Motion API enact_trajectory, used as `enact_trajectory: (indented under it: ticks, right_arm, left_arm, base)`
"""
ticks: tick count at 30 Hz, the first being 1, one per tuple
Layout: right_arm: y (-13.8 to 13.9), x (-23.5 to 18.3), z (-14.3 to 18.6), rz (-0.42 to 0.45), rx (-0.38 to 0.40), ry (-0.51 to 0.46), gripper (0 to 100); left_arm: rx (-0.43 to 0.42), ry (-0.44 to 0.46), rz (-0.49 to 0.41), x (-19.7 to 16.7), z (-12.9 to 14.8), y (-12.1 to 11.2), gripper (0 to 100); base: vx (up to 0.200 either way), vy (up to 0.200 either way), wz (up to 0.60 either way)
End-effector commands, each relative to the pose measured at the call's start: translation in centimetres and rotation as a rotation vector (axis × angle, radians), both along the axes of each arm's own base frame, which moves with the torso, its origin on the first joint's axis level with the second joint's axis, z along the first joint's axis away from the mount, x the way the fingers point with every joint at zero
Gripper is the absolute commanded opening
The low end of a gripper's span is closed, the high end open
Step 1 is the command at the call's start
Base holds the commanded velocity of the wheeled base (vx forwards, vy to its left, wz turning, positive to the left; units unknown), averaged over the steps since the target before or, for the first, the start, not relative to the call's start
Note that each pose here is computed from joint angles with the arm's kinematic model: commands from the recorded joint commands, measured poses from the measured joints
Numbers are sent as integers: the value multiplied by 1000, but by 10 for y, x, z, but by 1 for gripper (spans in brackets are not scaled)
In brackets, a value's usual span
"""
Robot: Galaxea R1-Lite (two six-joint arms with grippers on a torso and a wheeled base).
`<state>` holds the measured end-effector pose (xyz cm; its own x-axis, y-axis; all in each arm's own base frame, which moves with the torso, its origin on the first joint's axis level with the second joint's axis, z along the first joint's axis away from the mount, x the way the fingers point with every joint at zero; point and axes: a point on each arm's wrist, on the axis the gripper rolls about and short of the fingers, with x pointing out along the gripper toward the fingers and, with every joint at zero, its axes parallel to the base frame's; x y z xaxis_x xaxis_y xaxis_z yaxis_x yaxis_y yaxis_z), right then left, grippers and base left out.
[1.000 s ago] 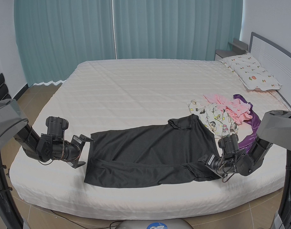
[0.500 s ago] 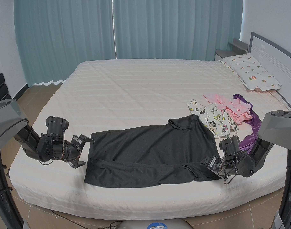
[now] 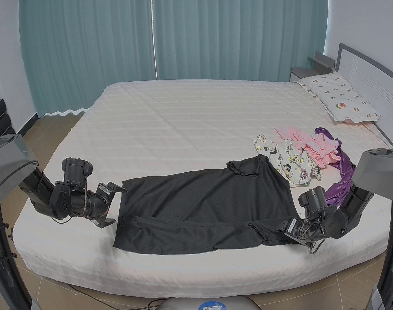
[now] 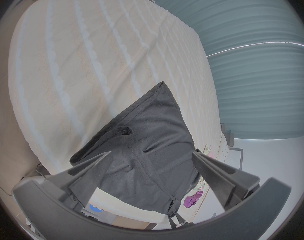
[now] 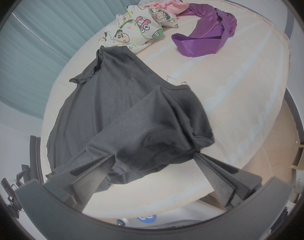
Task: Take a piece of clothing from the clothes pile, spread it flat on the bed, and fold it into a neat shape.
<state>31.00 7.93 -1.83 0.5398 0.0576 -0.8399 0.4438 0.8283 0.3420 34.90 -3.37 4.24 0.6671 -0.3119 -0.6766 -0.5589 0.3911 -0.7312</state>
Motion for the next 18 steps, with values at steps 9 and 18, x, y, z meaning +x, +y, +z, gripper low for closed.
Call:
enact_trajectory:
  ticks: [9,18]
  right_arm:
    - [3,6,47,-9,178,-188,100]
    - [3,18,26,-28,186,-182,100]
  left_arm:
    - [0,-1,0,0,0,0,100]
    - [0,-1,0,0,0,0,100]
  base:
    - [0,0,0]
    - [0,0,0]
